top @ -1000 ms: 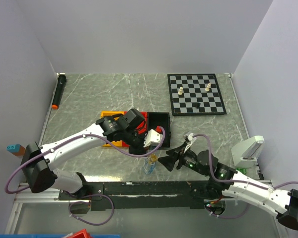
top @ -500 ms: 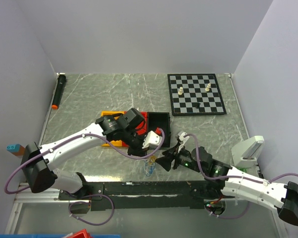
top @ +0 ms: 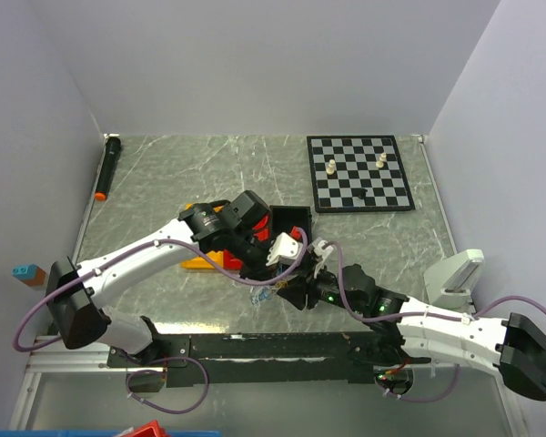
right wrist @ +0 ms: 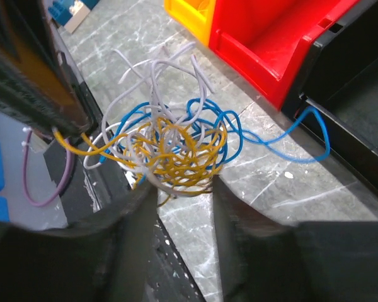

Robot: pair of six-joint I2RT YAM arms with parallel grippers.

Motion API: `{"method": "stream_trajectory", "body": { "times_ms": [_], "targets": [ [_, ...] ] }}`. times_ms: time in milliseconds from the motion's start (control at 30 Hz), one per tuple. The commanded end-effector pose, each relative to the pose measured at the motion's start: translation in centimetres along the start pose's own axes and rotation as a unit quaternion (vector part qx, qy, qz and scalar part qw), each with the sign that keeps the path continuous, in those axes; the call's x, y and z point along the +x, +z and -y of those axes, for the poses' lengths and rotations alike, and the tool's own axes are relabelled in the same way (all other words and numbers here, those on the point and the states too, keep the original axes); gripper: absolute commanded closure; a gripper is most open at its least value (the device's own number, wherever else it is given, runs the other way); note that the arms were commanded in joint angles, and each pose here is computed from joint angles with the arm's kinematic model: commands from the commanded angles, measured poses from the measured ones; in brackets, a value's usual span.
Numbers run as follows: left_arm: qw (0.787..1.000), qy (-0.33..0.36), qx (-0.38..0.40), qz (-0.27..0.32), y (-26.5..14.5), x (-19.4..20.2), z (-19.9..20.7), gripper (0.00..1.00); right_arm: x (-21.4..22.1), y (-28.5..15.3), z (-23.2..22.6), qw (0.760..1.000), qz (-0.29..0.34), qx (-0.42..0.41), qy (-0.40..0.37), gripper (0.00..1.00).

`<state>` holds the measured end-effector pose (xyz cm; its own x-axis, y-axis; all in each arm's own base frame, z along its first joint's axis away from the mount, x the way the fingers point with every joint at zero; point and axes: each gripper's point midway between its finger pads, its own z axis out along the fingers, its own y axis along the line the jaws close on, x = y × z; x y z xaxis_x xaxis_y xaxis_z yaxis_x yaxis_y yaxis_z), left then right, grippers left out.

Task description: Untangle the cables

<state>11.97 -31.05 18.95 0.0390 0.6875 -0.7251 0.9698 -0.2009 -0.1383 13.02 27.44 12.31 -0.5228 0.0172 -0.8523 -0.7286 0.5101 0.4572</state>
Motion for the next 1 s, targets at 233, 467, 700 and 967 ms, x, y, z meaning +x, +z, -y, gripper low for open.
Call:
{"method": "stream_trajectory", "body": {
  "times_ms": [233,467,700,967],
  "targets": [
    [0.998,0.038,-0.022,0.051,-2.4,-5.6,-0.7,0.99,0.0,-1.1,2.6,0.996,0.035,0.067,0.048,0.84],
    [0.993,0.051,-0.077,0.079,-5.3,-9.8,-2.7,0.99,3.9,-2.7,5.2,0.985,-0.024,0.139,0.099,0.94],
    [0.994,0.045,-0.075,0.070,-5.2,-8.9,-2.4,0.99,3.2,-4.2,5.6,0.981,0.004,0.156,0.118,1.00],
    [0.994,0.026,-0.084,0.066,-4.6,-7.7,-2.6,0.99,-2.0,-4.9,2.1,0.988,0.095,0.065,0.102,0.29]
  ]
}}
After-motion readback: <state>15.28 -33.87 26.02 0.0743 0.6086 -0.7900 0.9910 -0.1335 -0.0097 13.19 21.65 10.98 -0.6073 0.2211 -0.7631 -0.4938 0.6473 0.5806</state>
